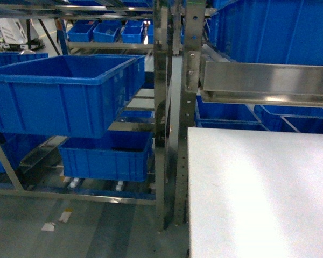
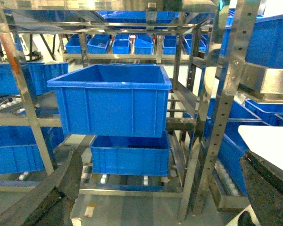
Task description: Place green bowl on second shelf with right arm
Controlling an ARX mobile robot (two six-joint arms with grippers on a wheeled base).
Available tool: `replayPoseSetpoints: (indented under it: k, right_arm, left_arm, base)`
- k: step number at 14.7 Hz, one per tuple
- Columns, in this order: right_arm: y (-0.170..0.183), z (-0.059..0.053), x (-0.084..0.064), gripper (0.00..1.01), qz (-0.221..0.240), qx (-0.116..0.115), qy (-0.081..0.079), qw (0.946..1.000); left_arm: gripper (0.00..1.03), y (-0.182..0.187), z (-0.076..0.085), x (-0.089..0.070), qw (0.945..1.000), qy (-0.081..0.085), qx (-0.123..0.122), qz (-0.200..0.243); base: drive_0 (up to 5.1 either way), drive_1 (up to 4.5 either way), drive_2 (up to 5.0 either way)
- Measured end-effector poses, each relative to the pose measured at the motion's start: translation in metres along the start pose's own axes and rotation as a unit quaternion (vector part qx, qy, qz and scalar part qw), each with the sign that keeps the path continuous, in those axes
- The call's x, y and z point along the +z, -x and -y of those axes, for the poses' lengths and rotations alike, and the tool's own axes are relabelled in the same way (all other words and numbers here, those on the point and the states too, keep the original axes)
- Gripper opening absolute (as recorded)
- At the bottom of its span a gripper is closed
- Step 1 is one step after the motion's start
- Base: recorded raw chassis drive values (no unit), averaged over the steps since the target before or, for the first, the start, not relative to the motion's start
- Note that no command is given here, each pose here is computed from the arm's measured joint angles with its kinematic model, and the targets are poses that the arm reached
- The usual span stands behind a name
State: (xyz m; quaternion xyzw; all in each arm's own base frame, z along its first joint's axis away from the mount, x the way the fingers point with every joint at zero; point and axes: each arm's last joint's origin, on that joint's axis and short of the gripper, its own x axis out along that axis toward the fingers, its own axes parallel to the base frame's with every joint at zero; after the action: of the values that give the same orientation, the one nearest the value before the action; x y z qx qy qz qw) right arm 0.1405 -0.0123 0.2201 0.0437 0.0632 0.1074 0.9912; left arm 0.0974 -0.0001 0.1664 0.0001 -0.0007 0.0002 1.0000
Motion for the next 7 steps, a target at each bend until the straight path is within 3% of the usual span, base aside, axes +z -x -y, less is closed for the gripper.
replayPoseSetpoints:
  k: [7]
  right_arm:
    - [0.0, 0.0, 0.0, 0.02, 0.0, 0.0, 0.0, 1.0]
  left_arm:
    - [0.98, 0.0, 0.0, -0.0001, 1.0, 0.0, 0.0, 0.0]
  base:
    - [-5.0, 2.44, 2.4]
